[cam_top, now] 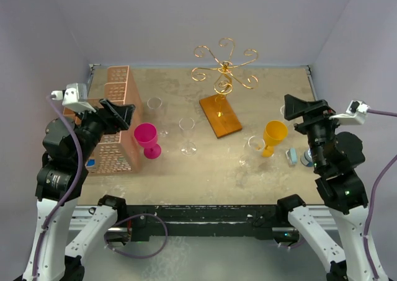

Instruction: Place the wine glass upside down on the wine glass rack

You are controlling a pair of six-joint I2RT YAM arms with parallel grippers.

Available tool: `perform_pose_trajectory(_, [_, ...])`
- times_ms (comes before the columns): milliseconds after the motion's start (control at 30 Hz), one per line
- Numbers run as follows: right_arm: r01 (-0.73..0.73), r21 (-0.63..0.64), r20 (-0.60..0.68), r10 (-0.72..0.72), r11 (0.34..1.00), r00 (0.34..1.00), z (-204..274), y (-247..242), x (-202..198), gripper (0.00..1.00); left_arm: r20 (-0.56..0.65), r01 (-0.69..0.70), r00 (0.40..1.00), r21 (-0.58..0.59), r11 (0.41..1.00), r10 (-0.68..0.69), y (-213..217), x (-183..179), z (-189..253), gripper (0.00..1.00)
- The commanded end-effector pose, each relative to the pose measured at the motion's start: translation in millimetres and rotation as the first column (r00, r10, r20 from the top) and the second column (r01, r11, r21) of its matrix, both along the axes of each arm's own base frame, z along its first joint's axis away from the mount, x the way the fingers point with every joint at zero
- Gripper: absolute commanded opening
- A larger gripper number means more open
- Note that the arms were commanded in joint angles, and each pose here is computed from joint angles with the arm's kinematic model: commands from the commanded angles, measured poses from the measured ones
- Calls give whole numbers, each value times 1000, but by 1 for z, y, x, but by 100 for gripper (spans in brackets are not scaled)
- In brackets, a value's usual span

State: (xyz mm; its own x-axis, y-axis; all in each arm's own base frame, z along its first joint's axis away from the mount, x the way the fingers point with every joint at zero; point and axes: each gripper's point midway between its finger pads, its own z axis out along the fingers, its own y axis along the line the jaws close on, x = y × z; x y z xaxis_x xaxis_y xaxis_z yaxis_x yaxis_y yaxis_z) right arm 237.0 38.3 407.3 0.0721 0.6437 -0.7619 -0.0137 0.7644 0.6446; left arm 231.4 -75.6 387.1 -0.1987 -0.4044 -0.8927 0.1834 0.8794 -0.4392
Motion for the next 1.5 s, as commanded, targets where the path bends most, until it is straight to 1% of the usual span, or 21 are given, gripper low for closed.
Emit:
perform_pose_trajectory(0, [-5,22,97,3,1000,995,26,0,-2,84,79,40,996,-49,998,-36,-10,7,19,72])
perform_pose_trajectory(100, [-2,17,93,1,1000,996,28,1,3,84,86,46,995,-70,997,-40,-13,12,17,72])
perform_pose_trajectory(200, [-19,-32,83,22,999,996,26,7,13,83,75,61,996,-71,996,-56,-16,13,13,73])
perform_pose_trajectory(400, [62,-90,13,-61,994,998,14,-1,42,79,54,97,994,-50,994,-94,-22,16,0,73])
perform_pose_trajectory(467, [59,-117,-16,-62,991,998,7,2,54,76,47,114,993,-52,992,-111,-26,16,-3,73])
perform_pose_trajectory(567, [51,-163,-109,-69,985,992,-22,9,82,72,36,140,990,-56,989,-138,-30,15,-7,73])
perform_pose_trajectory(667, [97,-170,-205,-132,981,970,-52,5,101,70,28,155,988,-63,986,-153,-33,14,-9,73])
perform_pose_trajectory(767, [155,-172,-238,-194,973,952,-69,-9,112,69,17,159,987,-64,985,-158,-34,14,-14,73])
perform_pose_trajectory(900, [233,-187,-279,-280,954,919,-93,-45,126,69,7,157,988,-64,985,-157,-34,15,-19,73])
perform_pose_trajectory(1033, [233,-184,-314,-281,955,907,-113,-53,137,67,0,157,988,-57,986,-157,-34,17,-21,73])
perform_pose_trajectory(1133, [225,-175,-348,-274,958,896,-130,-54,141,63,-1,157,988,-53,986,-157,-34,16,-21,73])
perform_pose_trajectory(1300, [251,-120,-415,-278,961,866,-161,-53,142,60,2,154,988,-47,987,-154,-33,16,-21,73])
perform_pose_trajectory(1467, [262,-127,-457,-291,957,840,-186,-55,148,57,3,154,988,-46,987,-154,-33,16,-20,73])
